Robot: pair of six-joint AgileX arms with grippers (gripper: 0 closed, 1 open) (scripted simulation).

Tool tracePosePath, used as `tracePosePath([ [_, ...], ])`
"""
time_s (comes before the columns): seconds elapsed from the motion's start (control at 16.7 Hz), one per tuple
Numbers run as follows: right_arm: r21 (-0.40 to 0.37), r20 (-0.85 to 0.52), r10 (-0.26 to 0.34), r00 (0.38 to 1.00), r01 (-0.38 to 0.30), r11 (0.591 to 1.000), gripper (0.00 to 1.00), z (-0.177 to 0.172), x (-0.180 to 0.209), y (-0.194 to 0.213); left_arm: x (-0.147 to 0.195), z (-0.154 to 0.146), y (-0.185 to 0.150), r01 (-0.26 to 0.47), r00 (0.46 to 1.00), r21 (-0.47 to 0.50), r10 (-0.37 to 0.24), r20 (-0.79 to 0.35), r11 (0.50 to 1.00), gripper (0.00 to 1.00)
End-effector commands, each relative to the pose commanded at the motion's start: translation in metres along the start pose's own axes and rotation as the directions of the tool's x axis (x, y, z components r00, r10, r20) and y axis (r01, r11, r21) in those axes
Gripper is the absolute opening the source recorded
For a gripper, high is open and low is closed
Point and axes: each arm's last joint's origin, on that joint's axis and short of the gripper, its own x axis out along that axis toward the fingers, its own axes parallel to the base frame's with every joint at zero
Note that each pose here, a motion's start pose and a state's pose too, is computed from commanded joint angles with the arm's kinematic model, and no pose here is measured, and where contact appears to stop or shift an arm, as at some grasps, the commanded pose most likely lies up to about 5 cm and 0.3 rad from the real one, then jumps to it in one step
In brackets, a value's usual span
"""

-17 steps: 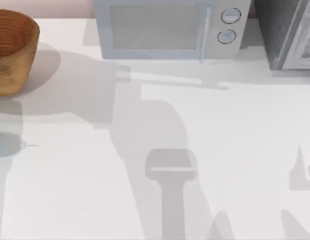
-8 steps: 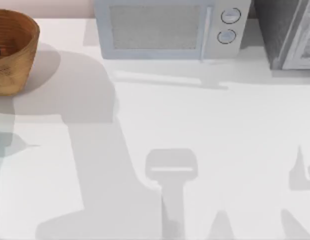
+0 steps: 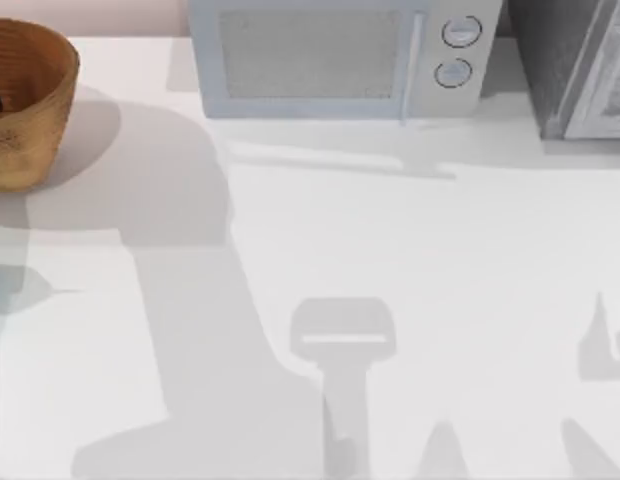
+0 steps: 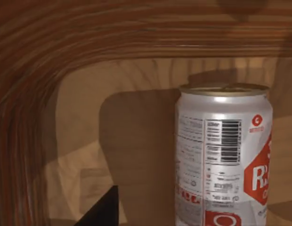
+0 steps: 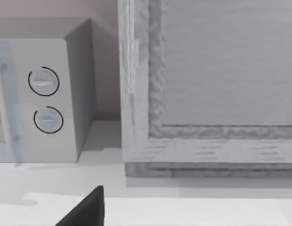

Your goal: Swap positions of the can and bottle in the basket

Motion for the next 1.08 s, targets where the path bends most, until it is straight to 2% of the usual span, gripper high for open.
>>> tracePosePath([
  [0.42,0.0,0.0,0.0,1.0,0.0,1.0,1.0,0.0,0.0,0.0,0.046,-0.001,0.002,0.0,1.0,-0.002,0.0,-0.001,1.0,1.0],
  [0.78,0.0,0.0,0.0,1.0,0.0,1.0,1.0,0.0,0.0,0.0,0.053,-0.001,0.002,0.0,1.0,-0.002,0.0,-0.001,1.0,1.0],
  [1.08,0.0,0.0,0.0,1.0,0.0,1.0,1.0,0.0,0.0,0.0,0.053,-0.001,0.002,0.0,1.0,-0.002,0.0,-0.001,1.0,0.62],
])
